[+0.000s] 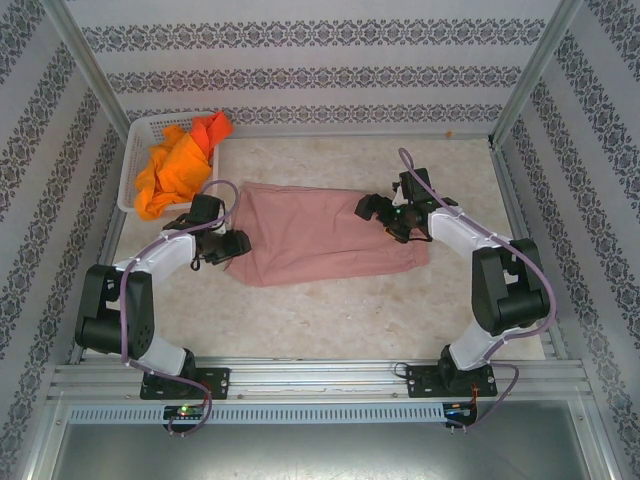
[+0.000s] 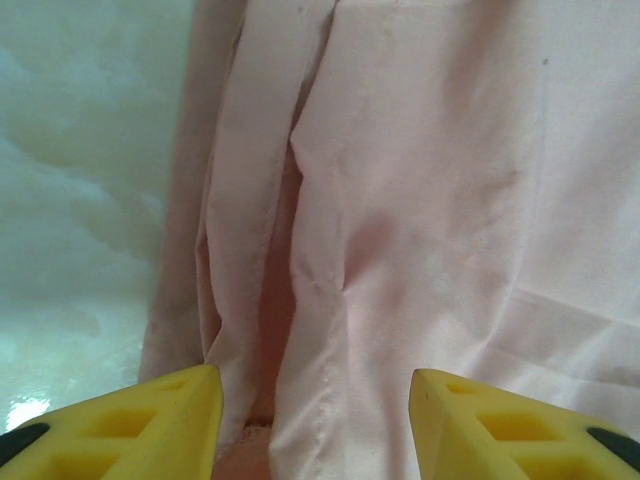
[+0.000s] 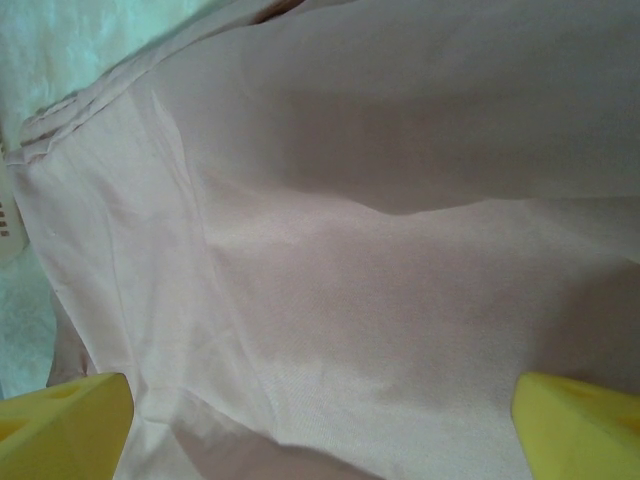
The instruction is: Fold and stack the shorts
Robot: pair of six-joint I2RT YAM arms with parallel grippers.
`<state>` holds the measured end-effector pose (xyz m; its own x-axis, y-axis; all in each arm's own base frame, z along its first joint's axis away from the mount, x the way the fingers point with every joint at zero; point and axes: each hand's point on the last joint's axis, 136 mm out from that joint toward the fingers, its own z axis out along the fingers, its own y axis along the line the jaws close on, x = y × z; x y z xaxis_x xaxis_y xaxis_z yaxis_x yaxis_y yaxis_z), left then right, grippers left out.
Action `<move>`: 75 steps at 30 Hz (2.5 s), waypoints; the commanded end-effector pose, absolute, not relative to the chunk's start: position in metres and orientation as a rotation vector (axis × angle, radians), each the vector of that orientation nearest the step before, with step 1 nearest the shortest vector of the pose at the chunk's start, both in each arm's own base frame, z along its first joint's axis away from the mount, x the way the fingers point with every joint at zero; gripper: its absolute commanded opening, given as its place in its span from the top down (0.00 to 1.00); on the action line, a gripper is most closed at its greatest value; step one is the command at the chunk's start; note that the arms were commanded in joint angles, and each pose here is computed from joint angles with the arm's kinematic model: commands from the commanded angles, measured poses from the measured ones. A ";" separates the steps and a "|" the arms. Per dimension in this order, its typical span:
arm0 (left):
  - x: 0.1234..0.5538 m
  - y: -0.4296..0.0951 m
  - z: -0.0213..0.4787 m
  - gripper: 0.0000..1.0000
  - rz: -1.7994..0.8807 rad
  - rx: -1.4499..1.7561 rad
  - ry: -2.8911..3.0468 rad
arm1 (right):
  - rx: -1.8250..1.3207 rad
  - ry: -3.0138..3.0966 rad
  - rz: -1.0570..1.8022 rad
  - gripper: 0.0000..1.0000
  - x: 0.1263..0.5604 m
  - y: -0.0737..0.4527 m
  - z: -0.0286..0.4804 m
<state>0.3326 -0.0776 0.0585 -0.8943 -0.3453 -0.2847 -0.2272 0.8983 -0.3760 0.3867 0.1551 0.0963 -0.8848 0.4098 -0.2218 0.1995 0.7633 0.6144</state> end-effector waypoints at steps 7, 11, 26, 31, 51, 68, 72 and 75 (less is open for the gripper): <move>0.322 -0.078 0.038 0.68 -0.511 -0.446 2.771 | 0.455 2.614 0.855 0.03 0.393 0.157 0.092; 0.317 -0.075 0.031 0.85 -0.476 -0.434 2.807 | 0.461 2.625 0.848 0.03 0.392 0.156 0.088; 0.288 -0.039 0.030 1.00 -0.312 -0.629 2.675 | 0.627 2.717 0.756 0.02 0.385 0.127 0.037; 0.292 -0.039 0.044 0.78 -0.399 -0.661 2.599 | 0.612 2.693 0.811 0.02 0.387 0.130 0.046; 0.364 -0.211 0.237 0.00 -0.891 0.045 2.168 | 0.444 2.427 0.659 0.02 0.369 0.043 0.156; 0.430 -0.475 0.194 0.71 -1.378 0.339 2.184 | 0.511 2.422 0.668 0.02 0.359 0.018 0.149; 0.430 -0.508 0.168 0.81 -1.392 0.364 2.238 | 0.542 2.423 0.660 0.04 0.355 0.009 0.147; 0.428 -0.518 0.135 0.86 -1.365 0.359 2.335 | 0.561 2.441 0.656 0.06 0.352 0.002 0.143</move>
